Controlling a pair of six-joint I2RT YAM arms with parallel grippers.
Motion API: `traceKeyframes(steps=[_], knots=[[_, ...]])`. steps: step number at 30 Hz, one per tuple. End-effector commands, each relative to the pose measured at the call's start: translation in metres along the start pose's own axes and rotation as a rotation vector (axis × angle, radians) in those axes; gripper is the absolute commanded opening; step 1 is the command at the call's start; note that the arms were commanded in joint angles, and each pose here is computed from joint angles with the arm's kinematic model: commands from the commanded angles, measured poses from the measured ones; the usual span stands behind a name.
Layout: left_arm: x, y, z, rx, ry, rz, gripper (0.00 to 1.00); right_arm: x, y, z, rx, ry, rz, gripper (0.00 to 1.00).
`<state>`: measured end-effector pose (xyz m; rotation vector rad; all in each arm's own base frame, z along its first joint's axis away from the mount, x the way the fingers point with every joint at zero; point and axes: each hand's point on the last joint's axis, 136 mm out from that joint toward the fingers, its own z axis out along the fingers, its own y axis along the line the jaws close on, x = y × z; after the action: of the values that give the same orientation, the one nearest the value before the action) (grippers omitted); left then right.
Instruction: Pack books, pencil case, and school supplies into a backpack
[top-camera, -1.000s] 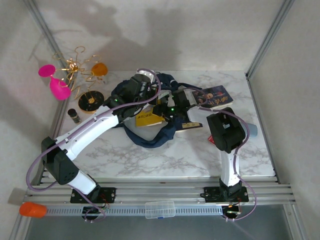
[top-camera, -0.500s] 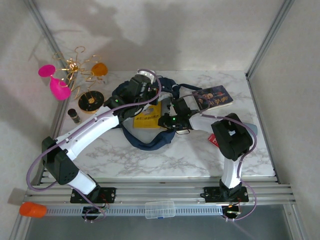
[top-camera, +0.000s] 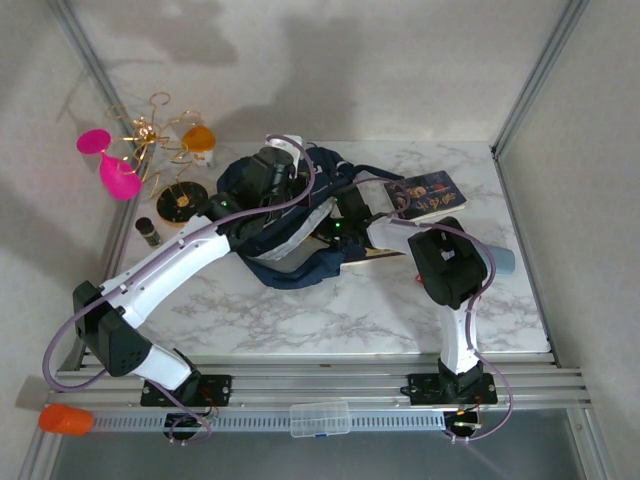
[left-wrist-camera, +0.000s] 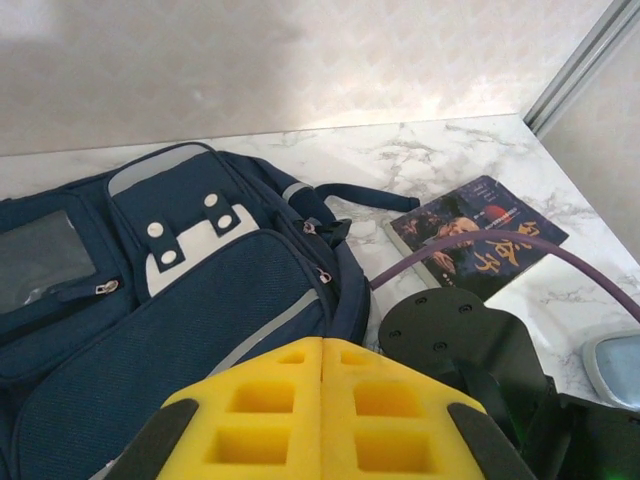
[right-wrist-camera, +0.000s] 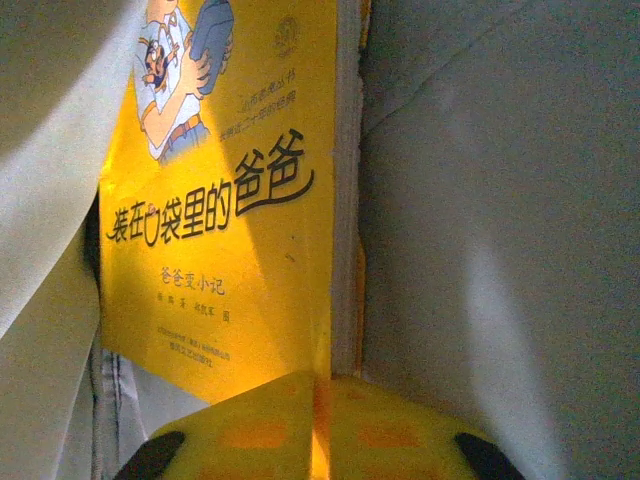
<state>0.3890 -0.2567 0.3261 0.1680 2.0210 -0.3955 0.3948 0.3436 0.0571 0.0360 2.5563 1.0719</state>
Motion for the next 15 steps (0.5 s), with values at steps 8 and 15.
traceKeyframes(steps=[8, 15], knots=[[0.076, -0.006, -0.002, 0.129, 0.161, 0.029, 0.3, 0.002, 0.03, -0.038, -0.126, -0.099, -0.051, 0.11], [0.142, 0.005, 0.002, 0.128, 0.237, 0.089, 0.58, 0.005, 0.027, -0.03, -0.135, -0.08, -0.033, 0.07]])
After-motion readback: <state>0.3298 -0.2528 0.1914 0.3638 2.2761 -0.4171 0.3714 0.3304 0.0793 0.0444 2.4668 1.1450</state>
